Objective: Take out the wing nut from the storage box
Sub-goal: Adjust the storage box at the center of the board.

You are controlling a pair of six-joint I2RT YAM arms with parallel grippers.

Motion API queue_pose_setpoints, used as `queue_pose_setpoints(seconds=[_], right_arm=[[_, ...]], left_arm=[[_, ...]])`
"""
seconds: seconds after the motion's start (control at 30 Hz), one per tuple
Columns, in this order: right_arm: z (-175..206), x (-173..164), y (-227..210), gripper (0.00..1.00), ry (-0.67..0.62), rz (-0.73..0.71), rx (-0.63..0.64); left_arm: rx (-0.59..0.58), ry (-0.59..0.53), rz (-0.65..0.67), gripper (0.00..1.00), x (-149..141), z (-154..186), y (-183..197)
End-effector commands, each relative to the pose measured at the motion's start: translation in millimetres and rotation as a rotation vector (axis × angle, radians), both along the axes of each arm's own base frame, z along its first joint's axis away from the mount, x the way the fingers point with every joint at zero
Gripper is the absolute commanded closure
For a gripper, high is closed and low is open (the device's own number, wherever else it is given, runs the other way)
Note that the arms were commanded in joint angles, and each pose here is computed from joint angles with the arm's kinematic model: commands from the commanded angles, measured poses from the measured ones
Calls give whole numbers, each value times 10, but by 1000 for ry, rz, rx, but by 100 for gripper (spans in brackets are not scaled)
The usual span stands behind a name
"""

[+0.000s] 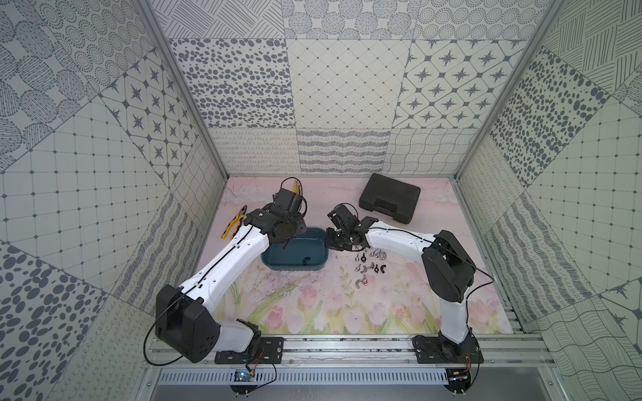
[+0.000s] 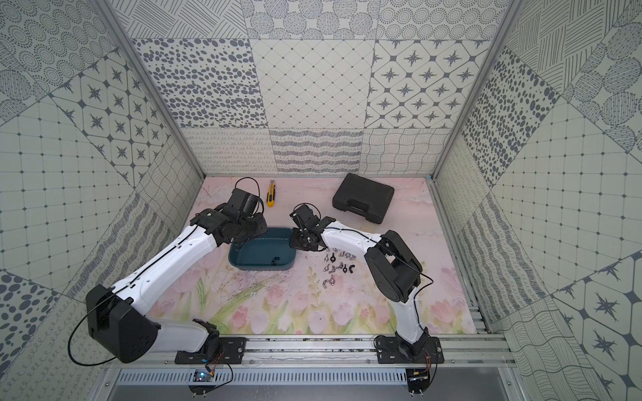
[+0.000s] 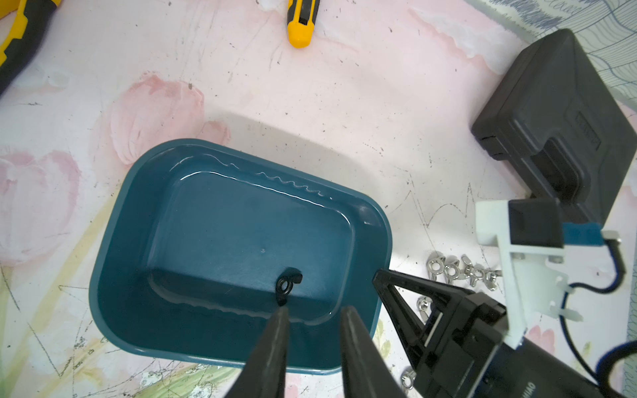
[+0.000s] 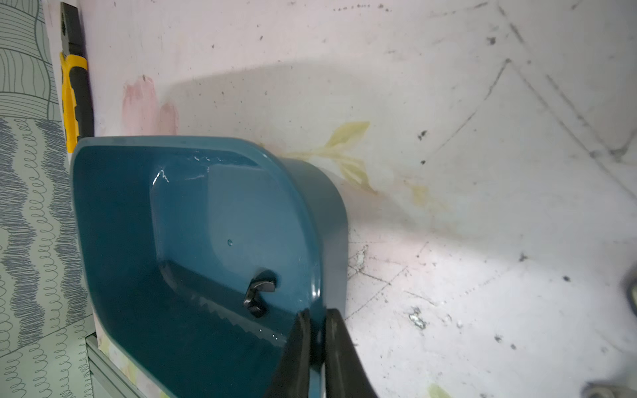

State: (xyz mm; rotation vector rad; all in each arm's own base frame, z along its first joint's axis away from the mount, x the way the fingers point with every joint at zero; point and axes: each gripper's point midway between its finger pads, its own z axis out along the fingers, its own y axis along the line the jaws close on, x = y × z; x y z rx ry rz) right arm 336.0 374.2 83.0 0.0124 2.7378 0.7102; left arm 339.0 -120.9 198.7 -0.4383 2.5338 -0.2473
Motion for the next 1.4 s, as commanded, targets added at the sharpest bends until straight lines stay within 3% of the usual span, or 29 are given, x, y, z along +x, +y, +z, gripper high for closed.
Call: queue_pose_setpoints(seconds=[0.0,0.33,0.63,0.87,1.07,1.37], right_arm=[[-56,37,14,89,21,56,-1],[2,194,-153,89,38,156,-51],[320,376,-263,57,-17,163,0],[847,496,-817,45,-128,71,10],[834,442,-1266,42,-122,5,-10],[750,386,-1359,40,-103,0,-7]], left_arm=[[20,64,-111,70,-80,-40,-78],[5,194,-371,71,-288,-227,-361],[87,238,-632,63,-661,-379,-610],[229,237,-885,61,-946,-568,-892],[322,257,-921,60,-908,-829,-873],[385,197,-977,60,-706,-908,-965]])
